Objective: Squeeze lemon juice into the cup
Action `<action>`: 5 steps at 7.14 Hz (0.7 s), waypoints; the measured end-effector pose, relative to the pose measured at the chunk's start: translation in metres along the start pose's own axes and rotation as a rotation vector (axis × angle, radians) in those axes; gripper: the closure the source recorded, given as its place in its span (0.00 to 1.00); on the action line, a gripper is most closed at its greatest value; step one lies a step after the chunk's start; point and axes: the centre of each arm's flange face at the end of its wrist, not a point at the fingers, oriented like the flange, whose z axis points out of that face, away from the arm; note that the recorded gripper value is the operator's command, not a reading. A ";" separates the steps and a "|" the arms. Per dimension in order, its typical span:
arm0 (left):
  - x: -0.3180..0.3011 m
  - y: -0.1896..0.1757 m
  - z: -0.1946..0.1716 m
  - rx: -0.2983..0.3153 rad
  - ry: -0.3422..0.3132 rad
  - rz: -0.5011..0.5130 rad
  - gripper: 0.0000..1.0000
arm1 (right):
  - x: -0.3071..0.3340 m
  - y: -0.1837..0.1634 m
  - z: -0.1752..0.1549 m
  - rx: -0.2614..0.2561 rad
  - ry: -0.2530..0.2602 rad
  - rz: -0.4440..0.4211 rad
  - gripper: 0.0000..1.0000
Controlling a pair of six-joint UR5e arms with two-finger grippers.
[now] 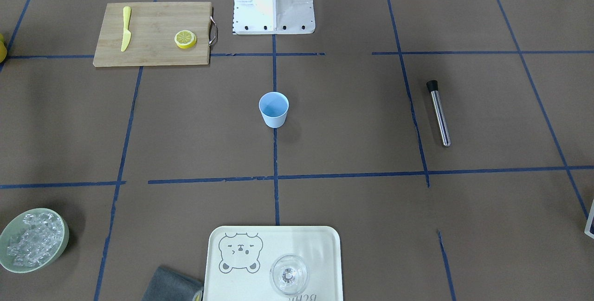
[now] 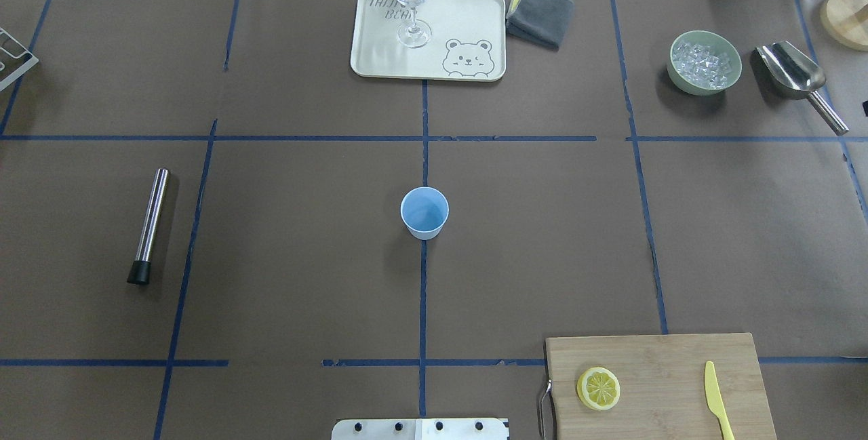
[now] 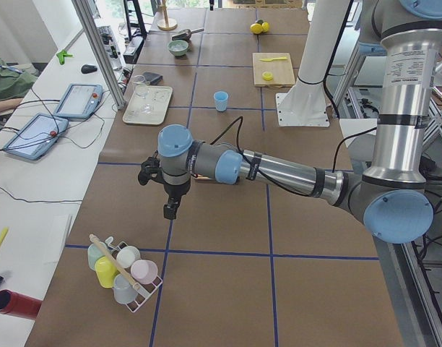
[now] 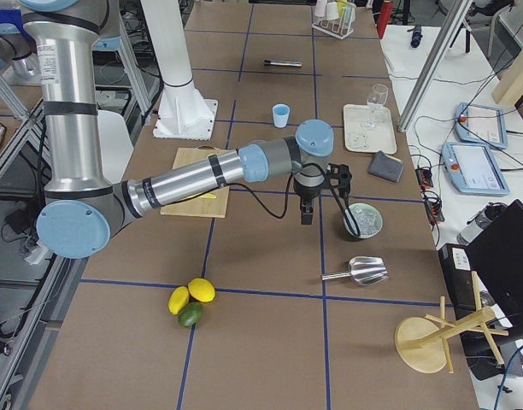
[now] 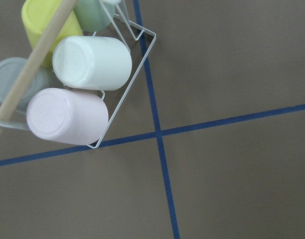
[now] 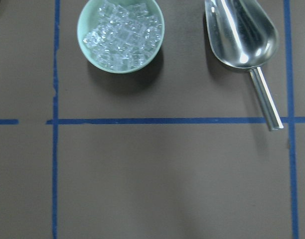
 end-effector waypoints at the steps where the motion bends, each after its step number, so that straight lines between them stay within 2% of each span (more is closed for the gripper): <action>1: 0.013 -0.005 0.001 0.002 0.005 0.004 0.00 | -0.048 0.010 0.013 0.041 -0.015 0.041 0.00; 3: 0.032 -0.017 0.003 0.005 0.014 0.003 0.00 | -0.134 0.046 0.047 0.071 -0.055 0.106 0.00; 5: 0.049 -0.025 0.007 0.021 0.025 0.034 0.00 | -0.196 0.095 0.074 0.069 -0.056 0.116 0.00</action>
